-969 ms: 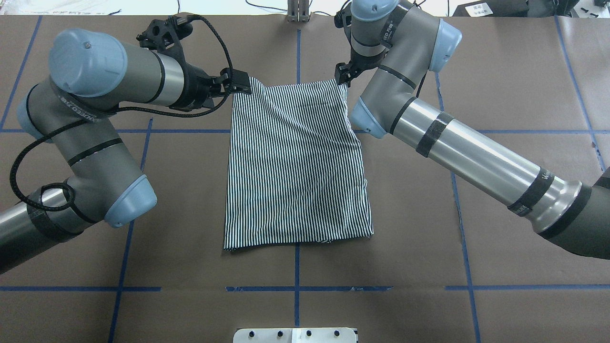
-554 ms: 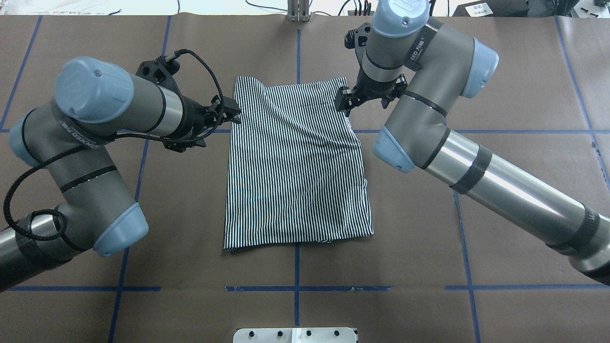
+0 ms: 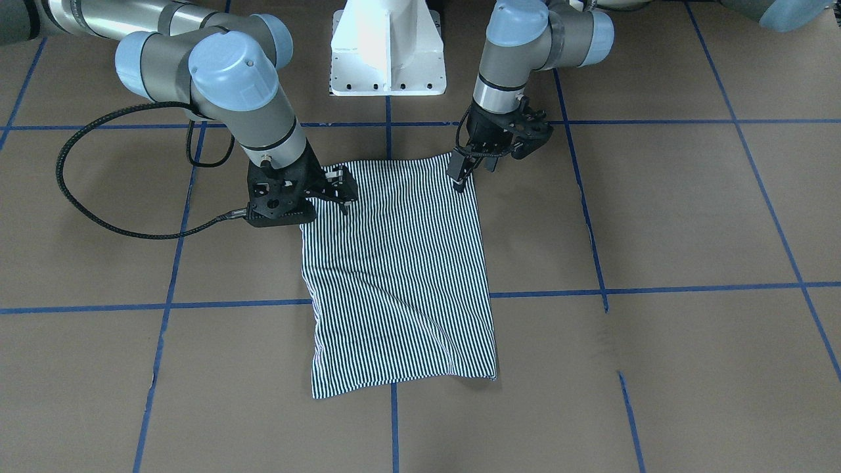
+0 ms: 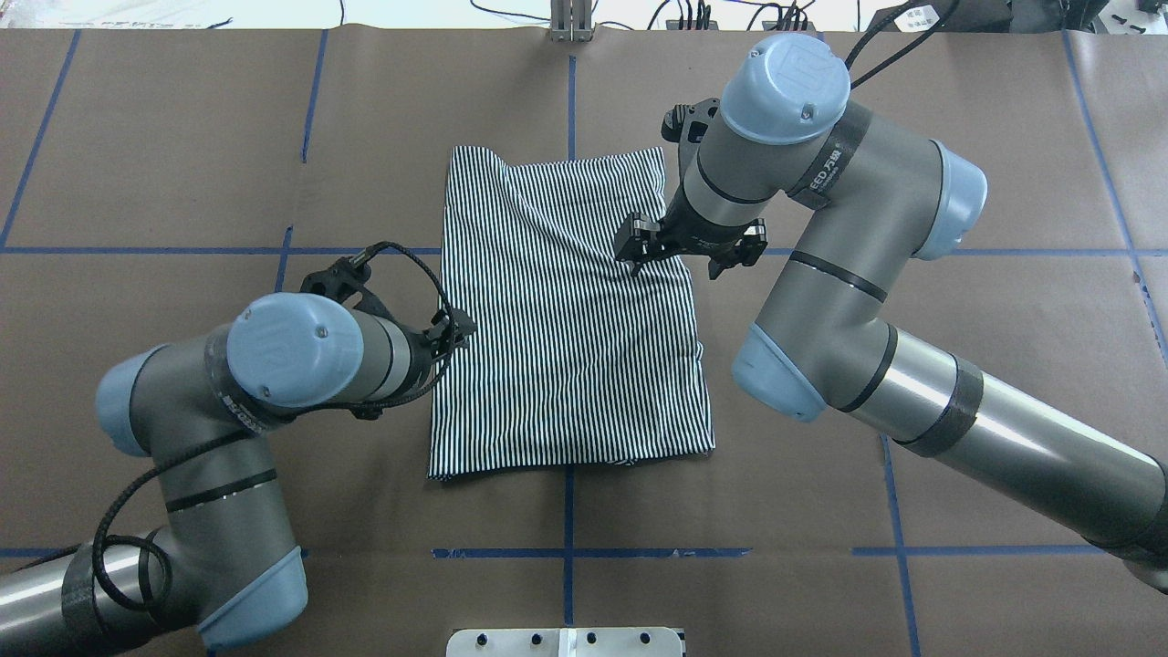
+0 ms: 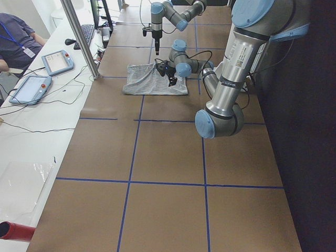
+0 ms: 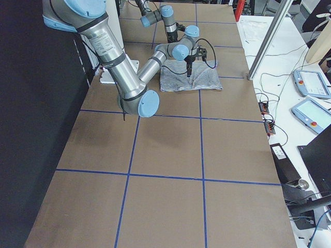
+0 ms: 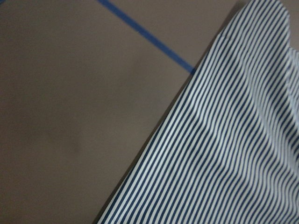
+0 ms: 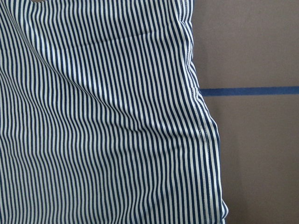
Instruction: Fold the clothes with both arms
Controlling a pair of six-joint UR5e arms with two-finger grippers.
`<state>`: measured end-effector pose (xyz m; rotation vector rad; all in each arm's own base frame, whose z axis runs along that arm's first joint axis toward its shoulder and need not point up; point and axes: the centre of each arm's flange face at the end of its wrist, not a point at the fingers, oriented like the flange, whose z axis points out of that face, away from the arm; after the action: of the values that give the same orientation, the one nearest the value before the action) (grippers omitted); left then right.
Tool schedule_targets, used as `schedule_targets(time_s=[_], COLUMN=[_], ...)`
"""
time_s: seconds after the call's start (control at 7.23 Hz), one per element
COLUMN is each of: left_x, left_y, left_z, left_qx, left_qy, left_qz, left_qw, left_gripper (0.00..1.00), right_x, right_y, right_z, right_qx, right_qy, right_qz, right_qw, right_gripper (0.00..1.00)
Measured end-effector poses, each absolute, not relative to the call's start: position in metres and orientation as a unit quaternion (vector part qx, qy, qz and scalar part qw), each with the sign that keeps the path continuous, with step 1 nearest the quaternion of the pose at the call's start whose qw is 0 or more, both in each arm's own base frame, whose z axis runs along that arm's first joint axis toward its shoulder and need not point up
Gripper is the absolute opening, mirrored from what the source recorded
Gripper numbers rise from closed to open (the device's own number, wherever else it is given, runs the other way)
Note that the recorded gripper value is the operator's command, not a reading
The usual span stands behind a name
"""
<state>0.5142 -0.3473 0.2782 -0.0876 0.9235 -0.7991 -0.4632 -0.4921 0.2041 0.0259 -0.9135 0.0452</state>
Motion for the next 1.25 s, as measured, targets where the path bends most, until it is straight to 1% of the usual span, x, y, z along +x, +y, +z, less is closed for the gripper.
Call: schedule_targets(time_s=[0.14, 0.55, 0.97, 1.25], left_x=[0.523, 0.539, 0.549, 0.55], left_y=[-0.33, -0.3, -0.285, -0.286], left_z=[0.284, 0.287, 0.293, 0.295], left_qx=[-0.044, -0.056, -0.062, -0.061], left_qy=[0.43, 0.426, 0.418, 0.413], left_qz=[-0.385, -0.382, -0.376, -0.377], left_qw=[0.815, 0.818, 0.825, 0.827], left_gripper=[0.98, 0.96, 0.92, 0.85], right_x=[-0.464, -0.464, -0.465, -0.465], right_y=[-0.489, -0.487, -0.487, -0.488], right_z=[0.201, 0.2, 0.201, 0.202], right_qx=[0.011, 0.011, 0.011, 0.01], right_qy=[-0.444, -0.444, -0.443, -0.442], right_qz=[0.026, 0.029, 0.028, 0.028], right_qw=[0.896, 0.895, 0.896, 0.896], right_gripper=[1.0, 1.0, 1.0, 1.0])
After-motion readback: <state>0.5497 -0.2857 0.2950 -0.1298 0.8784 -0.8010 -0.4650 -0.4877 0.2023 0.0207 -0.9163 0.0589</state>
